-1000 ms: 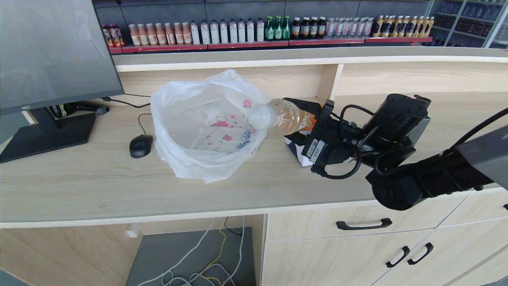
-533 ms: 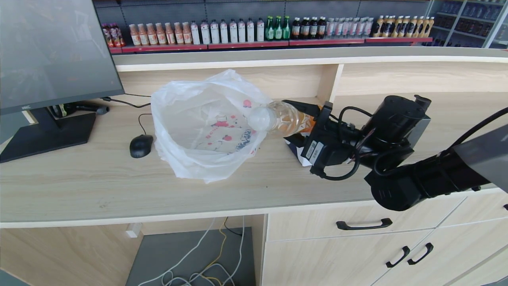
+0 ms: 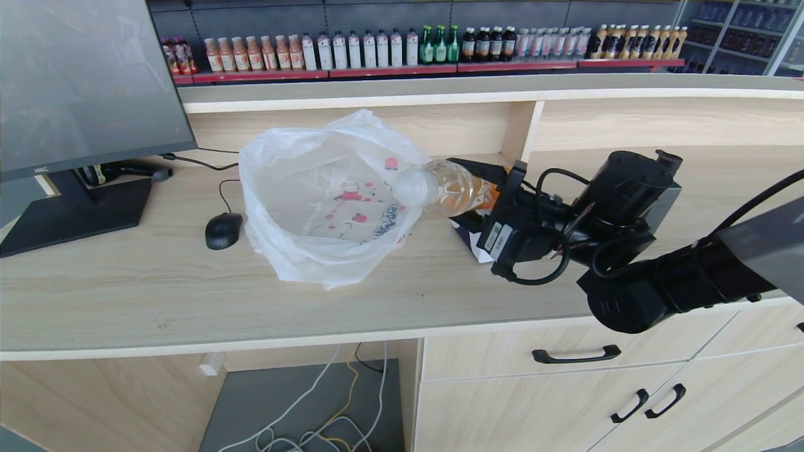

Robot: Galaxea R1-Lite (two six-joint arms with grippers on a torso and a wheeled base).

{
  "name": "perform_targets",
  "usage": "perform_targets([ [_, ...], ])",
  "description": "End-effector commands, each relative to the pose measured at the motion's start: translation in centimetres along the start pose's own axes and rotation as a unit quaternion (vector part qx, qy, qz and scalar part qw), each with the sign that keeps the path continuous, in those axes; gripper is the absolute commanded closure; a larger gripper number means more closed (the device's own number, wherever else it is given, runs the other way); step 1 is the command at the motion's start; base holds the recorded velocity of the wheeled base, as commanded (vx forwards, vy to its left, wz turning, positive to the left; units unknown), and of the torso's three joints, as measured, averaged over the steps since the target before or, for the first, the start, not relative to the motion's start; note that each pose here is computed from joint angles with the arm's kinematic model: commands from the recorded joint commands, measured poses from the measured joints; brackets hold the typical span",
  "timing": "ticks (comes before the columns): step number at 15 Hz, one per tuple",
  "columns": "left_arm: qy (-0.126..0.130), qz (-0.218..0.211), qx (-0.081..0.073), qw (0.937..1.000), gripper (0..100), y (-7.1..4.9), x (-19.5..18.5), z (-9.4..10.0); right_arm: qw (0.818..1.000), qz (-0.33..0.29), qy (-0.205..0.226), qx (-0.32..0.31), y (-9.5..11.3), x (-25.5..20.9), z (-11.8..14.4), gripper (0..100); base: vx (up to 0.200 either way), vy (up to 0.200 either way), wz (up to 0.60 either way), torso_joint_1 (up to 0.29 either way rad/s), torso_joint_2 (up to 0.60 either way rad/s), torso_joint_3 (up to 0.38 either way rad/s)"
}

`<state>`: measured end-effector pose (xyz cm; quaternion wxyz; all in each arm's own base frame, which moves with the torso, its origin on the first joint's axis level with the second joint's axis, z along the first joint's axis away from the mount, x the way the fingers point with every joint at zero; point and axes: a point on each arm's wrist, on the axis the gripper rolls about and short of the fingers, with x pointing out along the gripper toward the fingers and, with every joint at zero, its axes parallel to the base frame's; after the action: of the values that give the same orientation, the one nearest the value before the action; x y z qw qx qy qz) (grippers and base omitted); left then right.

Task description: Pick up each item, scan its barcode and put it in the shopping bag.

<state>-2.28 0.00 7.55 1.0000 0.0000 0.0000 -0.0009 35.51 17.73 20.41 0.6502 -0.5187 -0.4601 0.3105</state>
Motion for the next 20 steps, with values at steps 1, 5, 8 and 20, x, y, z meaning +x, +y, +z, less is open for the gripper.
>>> perform_targets([
  [1,0.0,0.0,0.0,1.0,0,0.0,0.0,0.0,1.0,-0.002,-0.001,-0.002,-0.2,0.0,0.1,100,0.0,0.0,0.0,0.0,0.0,0.0],
  [5,0.0,0.0,0.0,1.0,0,0.0,0.0,0.0,1.0,-0.002,-0.001,-0.002,-0.3,0.0,0.1,100,0.0,0.0,0.0,0.0,0.0,0.0],
  [8,0.0,0.0,0.0,1.0,0,0.0,0.0,0.0,1.0,-0.002,-0.001,-0.002,-0.3,0.0,0.1,100,0.0,0.0,0.0,0.0,0.0,0.0],
  [20,0.0,0.0,0.0,1.0,0,0.0,0.0,0.0,0.994,-0.089,-0.007,0.07,-8.7,0.8,5.2,100,0.0,0.0,0.0,0.0,0.0,0.0],
])
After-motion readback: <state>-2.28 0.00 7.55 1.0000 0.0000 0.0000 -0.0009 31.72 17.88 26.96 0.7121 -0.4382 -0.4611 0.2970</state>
